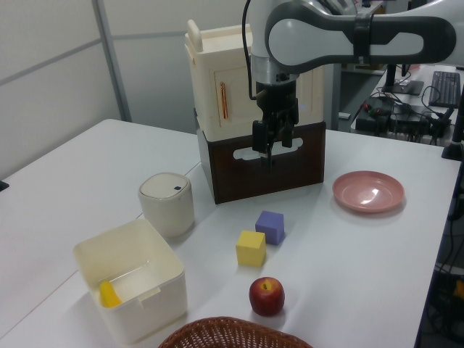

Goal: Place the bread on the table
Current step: 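Move the gripper over the wicker basket toward the bread rolls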

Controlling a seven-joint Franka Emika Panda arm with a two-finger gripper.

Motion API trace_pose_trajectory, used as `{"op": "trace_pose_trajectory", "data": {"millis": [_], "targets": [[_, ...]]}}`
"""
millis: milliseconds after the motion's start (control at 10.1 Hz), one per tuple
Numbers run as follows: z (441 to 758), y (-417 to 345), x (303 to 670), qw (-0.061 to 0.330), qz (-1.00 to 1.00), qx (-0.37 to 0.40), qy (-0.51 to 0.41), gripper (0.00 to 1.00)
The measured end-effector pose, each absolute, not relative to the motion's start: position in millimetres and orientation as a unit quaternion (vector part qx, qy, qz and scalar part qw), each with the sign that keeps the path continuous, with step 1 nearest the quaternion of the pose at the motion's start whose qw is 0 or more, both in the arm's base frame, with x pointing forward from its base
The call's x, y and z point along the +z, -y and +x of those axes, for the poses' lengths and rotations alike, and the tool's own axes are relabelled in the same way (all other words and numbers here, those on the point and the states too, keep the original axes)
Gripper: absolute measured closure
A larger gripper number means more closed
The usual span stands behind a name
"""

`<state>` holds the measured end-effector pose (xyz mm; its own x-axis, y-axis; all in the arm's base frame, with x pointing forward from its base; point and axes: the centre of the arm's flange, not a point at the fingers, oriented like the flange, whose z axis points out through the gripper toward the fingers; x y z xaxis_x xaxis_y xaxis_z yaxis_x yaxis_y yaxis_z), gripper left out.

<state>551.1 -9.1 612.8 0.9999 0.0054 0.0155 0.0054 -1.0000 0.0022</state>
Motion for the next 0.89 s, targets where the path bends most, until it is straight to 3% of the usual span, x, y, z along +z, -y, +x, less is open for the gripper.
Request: {"op": "trace_pose_trajectory", "data": {"millis": [894], "targets": [[562.5, -4.3, 581.5, 0.003, 1.000, -0.015, -0.015, 0.00]]}}
